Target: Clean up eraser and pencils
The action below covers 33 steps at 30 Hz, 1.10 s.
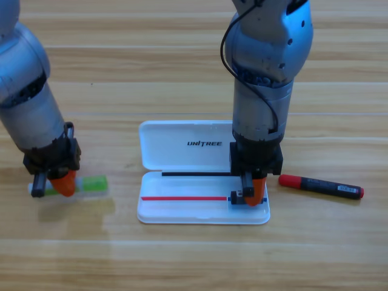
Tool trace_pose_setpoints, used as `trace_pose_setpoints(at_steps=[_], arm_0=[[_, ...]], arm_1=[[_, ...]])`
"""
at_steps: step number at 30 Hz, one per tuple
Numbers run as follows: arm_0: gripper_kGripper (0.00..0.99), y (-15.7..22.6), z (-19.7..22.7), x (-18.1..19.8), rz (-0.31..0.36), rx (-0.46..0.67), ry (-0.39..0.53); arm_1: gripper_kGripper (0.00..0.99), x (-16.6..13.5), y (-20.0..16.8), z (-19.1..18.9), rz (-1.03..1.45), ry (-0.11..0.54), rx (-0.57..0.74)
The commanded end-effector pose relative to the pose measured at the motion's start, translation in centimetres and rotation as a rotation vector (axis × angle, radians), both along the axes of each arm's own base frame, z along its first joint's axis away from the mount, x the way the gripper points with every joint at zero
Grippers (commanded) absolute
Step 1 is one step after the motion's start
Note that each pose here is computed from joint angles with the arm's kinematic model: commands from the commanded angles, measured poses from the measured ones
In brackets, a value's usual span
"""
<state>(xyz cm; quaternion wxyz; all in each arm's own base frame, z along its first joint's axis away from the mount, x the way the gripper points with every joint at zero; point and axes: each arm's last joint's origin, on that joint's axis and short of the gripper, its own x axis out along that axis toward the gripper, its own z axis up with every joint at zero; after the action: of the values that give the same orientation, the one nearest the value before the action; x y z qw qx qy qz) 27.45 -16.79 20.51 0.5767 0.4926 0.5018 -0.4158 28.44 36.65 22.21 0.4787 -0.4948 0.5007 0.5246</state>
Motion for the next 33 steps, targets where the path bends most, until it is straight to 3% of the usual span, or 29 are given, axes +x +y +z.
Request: trace_pose_setpoints(at_steps=[1,4,7,11,17,20,26,33], arm_0=[[0.0,0.3,0.8,-0.4,0.005,0.014,-0.007],[0.0,0.1,1.5,-0.5,0.004,0.015,-0.012],[0.0,-0.1,2.5,-0.5,0.002,0.01,-0.022],[0.0,-0.8,4.4,-0.7,-0.006,0.008,-0.04],[0.0,-3.1,9.3,-1.3,-0.029,-0.027,-0.075],[0.0,-4.5,11.3,-1.7,-0.047,-0.047,-0.087],[0.0,-6.7,12.3,-2.2,-0.079,-0.059,-0.084],[0.0,-8.7,11.5,-2.6,-0.098,-0.053,-0.067]], arm_1=[[0.359,-0.6,0.9,-3.3,0.024,0.048,-0.066],[0.506,-0.5,0.8,-3.3,0.021,0.049,-0.068],[0.526,-0.5,0.6,-3.3,0.019,0.049,-0.07],[0.739,-0.8,-0.1,-1.1,0.016,0.026,-0.041],[0.767,-3.5,-4.7,6.9,-0.002,-0.045,0.059],[0.767,-3.4,-7.4,8.2,-0.047,-0.062,0.057],[0.765,1.1,-10.7,3.2,-0.153,-0.105,-0.015],[0.765,4.4,-10.9,-4.0,-0.173,-0.052,-0.084]])
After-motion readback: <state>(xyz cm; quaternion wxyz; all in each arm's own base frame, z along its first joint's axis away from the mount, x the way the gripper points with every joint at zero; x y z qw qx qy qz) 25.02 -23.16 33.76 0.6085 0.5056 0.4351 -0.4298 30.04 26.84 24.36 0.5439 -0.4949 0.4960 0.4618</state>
